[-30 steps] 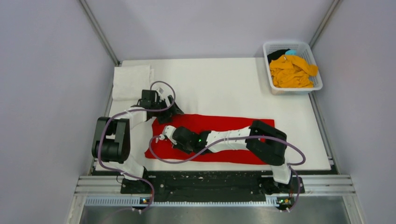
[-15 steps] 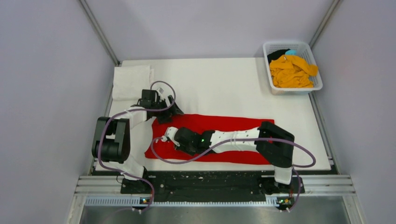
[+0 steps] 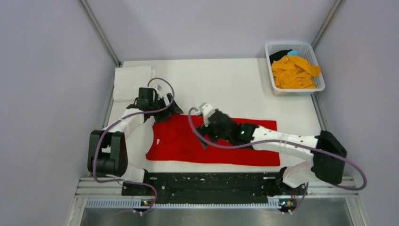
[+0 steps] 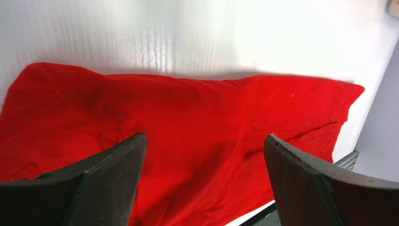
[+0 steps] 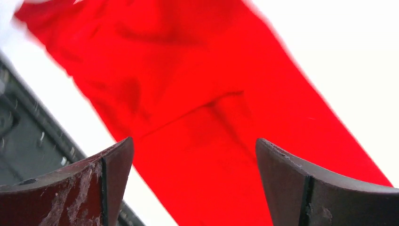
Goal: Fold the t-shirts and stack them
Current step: Rotate the tshirt 90 degrees, then grab the bottom of the folded rectangular tshirt with both arms
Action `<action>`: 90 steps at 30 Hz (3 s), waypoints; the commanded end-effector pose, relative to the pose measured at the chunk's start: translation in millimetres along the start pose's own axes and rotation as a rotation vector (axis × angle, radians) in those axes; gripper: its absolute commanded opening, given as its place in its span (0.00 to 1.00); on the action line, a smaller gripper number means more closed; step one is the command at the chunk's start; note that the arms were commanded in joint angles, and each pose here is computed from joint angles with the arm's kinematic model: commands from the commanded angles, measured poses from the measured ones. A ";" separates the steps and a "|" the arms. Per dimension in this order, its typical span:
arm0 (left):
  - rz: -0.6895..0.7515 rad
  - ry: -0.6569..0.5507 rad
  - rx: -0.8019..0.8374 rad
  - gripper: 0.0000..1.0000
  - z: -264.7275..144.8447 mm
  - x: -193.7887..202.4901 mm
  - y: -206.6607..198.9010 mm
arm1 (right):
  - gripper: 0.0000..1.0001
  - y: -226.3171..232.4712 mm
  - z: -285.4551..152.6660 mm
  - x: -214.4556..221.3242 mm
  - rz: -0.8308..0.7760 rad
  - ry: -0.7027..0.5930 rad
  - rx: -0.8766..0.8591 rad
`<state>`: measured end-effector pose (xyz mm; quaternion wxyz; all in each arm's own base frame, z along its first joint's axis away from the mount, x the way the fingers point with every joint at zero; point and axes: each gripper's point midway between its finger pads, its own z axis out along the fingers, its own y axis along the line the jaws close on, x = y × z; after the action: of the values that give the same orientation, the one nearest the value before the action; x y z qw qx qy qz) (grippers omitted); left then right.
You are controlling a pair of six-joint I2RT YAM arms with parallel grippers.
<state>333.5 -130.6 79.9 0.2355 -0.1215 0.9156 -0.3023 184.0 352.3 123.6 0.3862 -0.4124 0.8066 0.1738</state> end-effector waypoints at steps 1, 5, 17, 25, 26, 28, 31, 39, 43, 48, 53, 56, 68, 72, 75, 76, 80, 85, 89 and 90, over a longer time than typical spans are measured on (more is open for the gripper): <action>0.053 -0.088 0.021 0.99 -33.1 -11.0 -32.3 | 0.99 -83.7 -17.4 -3.9 0.390 -0.107 0.102; 0.050 -0.084 0.054 0.99 -38.0 23.7 -48.3 | 0.99 -127.2 -20.4 34.2 0.568 -0.068 0.146; -0.111 -0.096 0.040 0.99 45.2 13.1 -24.9 | 0.99 -139.2 19.7 107.6 0.673 0.175 0.083; -0.096 -0.013 0.098 0.99 144.4 -94.9 -79.2 | 0.99 -79.2 13.4 111.1 0.691 0.247 -0.216; -0.089 -0.015 0.139 0.99 159.2 -110.3 -93.2 | 0.99 -69.9 14.3 110.1 0.677 0.260 -0.248; -0.101 -0.002 0.205 0.99 200.3 -130.1 -115.7 | 0.99 -52.8 19.0 104.9 0.604 0.284 -0.296; -0.110 -0.022 0.407 0.99 242.9 -156.2 -176.4 | 0.99 -29.9 27.9 105.1 0.513 0.352 -0.329; -0.154 -0.301 0.592 0.99 271.8 -185.4 -233.1 | 0.99 -59.2 38.6 84.3 0.480 0.353 -0.105; -0.070 -0.411 0.493 0.99 265.7 -206.1 -222.4 | 0.99 -68.4 21.3 61.0 0.477 0.300 -0.062; -0.065 -0.474 0.578 0.99 245.2 -231.3 -228.7 | 0.99 -92.9 -0.8 28.4 0.514 0.180 0.062; 0.059 -0.527 0.642 0.99 188.8 -249.9 -272.5 | 0.99 -126.2 -15.7 15.4 0.578 0.098 0.134; 0.172 -0.561 0.672 0.99 133.9 -259.2 -305.6 | 0.99 -145.6 -23.6 23.6 0.607 0.090 0.170; 0.302 -0.444 0.408 0.99 -3.3 -154.9 -250.9 | 0.99 -188.0 -3.4 -15.1 0.589 -0.048 0.229; 0.272 -0.452 0.217 0.99 -26.8 -101.8 -177.2 | 0.99 -210.2 38.3 -15.7 0.585 0.009 0.296; 0.243 -0.459 0.044 0.99 -50.2 -65.9 -118.8 | 0.99 -217.9 67.2 -9.9 0.596 0.052 0.318; 0.227 -0.455 -0.011 0.99 -54.1 -54.9 -100.1 | 0.99 -217.5 76.2 -7.4 0.594 0.069 0.316; 0.161 -0.466 -0.095 0.99 -72.3 -20.8 -58.2 | 0.99 -224.5 103.5 -10.8 0.573 0.083 0.361; 0.085 -0.526 -0.157 0.99 -84.3 1.4 -20.8 | 0.99 -236.6 131.0 5.8 0.591 0.129 0.454; 0.078 -0.566 -0.179 0.99 -96.0 1.1 -14.7 | 0.99 -250.4 151.4 27.1 0.650 0.179 0.568; 0.079 -0.570 -0.183 0.99 -97.5 0.8 -14.1 | 0.99 -252.8 156.4 31.8 0.662 0.196 0.588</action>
<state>281.0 -108.2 145.3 0.4520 -0.1601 0.8586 -0.1815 434.7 283.8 32.0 0.3351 -0.0699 0.9376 0.0618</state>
